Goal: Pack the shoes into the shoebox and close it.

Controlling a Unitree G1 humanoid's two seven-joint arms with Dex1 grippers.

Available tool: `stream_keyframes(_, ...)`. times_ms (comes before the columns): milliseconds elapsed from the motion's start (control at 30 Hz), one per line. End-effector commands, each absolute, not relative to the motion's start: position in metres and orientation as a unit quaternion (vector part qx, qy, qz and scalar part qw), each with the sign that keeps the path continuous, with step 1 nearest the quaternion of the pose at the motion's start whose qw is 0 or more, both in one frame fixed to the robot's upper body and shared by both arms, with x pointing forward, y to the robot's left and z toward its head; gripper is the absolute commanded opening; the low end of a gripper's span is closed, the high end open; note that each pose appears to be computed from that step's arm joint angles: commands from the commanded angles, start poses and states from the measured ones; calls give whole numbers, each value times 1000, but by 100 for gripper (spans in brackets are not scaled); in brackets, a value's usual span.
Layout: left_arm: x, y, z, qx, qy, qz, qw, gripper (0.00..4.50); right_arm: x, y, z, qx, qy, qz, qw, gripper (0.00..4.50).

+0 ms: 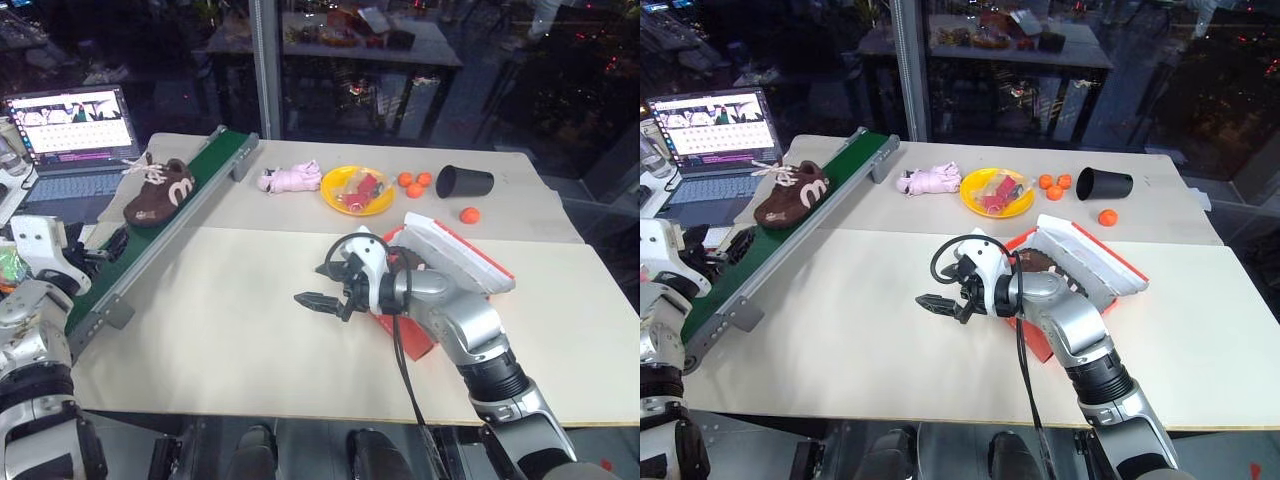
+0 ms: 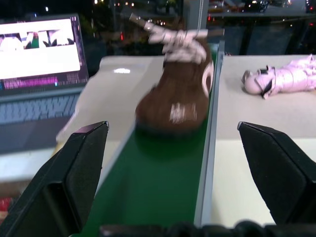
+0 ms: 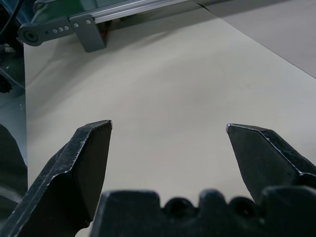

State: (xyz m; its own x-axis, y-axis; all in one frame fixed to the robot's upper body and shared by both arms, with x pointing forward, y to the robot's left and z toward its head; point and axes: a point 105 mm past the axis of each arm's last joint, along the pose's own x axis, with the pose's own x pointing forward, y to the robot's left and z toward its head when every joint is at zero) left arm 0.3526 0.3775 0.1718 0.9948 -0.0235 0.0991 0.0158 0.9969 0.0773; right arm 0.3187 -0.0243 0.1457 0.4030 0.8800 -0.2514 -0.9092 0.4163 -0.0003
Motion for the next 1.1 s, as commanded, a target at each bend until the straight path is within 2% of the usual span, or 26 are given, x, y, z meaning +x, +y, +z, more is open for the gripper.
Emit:
stream_keyframes(33,351,385,189,65,-70,-4,995,450,320,-25,164,-81,67,535,838,438)
stream_keyframes(233,349,401,183,71,-51,19,996,450,320,-28,162,-84,71,529,842,438)
stream_keyframes(600,346,408,140,40,37,-4,999,450,320,-29,165,-87,68,530,841,438)
stream_keyframes(700,346,407,133,28,51,-9,998,377,320,-31,164,-93,71,528,841,450)
stream_keyframes(833,348,401,124,24,68,-18,997,256,320,-32,164,-96,73,526,842,450)
stream_keyframes(867,350,397,124,22,64,-25,997,256,320,-32,163,-97,73,526,842,450)
stream_keyframes(900,351,394,124,18,59,-33,998,225,319,-32,163,-98,74,526,842,450)
stream_keyframes(1100,357,383,125,4,46,-48,998,129,317,-32,163,-101,75,526,841,450)
